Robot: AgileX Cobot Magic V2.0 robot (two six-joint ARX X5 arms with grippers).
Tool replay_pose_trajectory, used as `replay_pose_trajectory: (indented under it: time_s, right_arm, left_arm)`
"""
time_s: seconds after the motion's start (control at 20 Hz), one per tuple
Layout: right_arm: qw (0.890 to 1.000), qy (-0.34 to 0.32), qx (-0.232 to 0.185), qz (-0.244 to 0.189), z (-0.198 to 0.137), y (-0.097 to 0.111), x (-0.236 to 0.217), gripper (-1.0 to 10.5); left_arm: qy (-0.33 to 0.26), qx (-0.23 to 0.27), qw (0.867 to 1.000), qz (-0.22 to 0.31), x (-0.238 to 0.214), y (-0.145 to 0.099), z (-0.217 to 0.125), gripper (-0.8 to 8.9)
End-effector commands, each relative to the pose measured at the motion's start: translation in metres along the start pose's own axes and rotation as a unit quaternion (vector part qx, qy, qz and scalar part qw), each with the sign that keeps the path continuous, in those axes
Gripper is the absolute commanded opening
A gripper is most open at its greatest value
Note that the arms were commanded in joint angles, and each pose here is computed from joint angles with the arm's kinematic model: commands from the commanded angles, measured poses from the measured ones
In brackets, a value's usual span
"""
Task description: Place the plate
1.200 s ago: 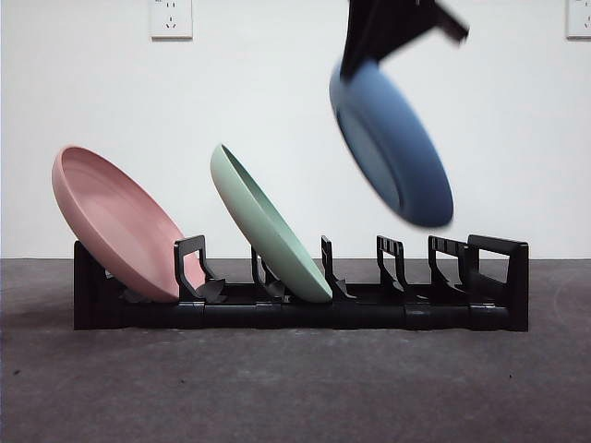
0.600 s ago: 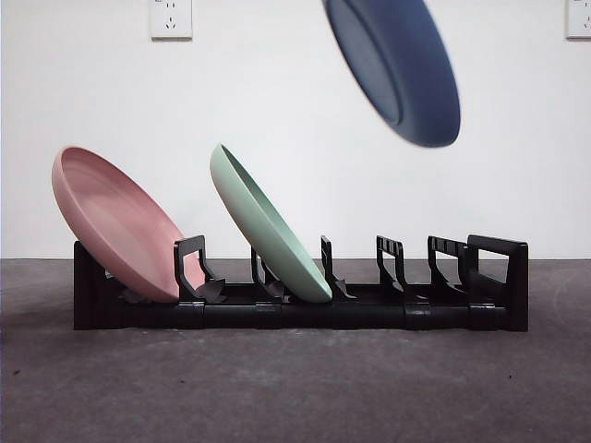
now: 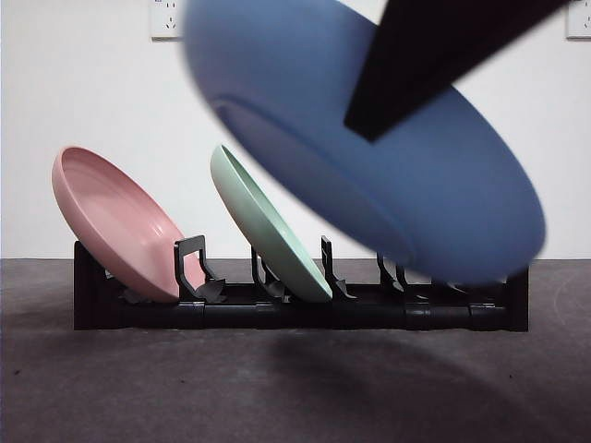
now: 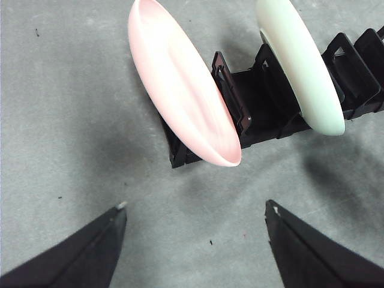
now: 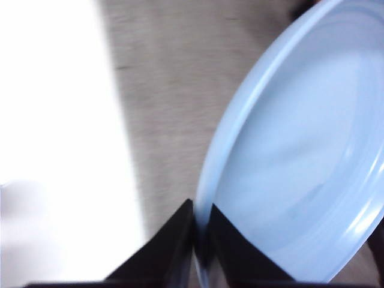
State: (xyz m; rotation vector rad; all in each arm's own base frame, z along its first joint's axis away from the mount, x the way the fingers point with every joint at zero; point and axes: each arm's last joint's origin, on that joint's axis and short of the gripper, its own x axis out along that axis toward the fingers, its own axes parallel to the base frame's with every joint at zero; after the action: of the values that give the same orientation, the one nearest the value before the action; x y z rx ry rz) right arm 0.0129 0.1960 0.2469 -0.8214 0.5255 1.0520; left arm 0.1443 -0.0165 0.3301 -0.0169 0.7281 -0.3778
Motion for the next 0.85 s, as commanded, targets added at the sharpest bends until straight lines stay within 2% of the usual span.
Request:
replay_pose_trajectory:
  time_s: [0.05, 0.3, 0.45, 0.65, 0.85]
  right_arm:
    - [1.0, 0.0, -0.021, 0.012, -0.001, 0.009, 0.003, 0.1]
    - [0.996, 0.032, -0.056, 0.064, 0.002, 0.016, 0.03, 0.1]
    - [0.994, 0.047, -0.071, 0.068, 0.005, 0.018, 0.052, 0.1]
    - [0.993, 0.065, -0.048, 0.091, 0.004, 0.008, 0.075, 0.1]
    - [0.993, 0.075, -0.01, 0.096, 0.0, -0.014, 0.09, 0.1]
  left_arm:
    - [-0.011, 0.001, 1.0, -0.002, -0.004, -0.001, 0.006, 3.71]
    - [-0.012, -0.005, 1.0, -0.002, -0.004, -0.001, 0.006, 3.71]
    - [-0.012, -0.005, 1.0, -0.002, -0.004, -0.001, 0.006, 3.71]
    - [-0.011, -0.005, 1.0, -0.002, -0.004, -0.001, 0.006, 3.71]
    - [-0.011, -0.005, 1.0, -0.002, -0.004, -0.001, 0.006, 3.71]
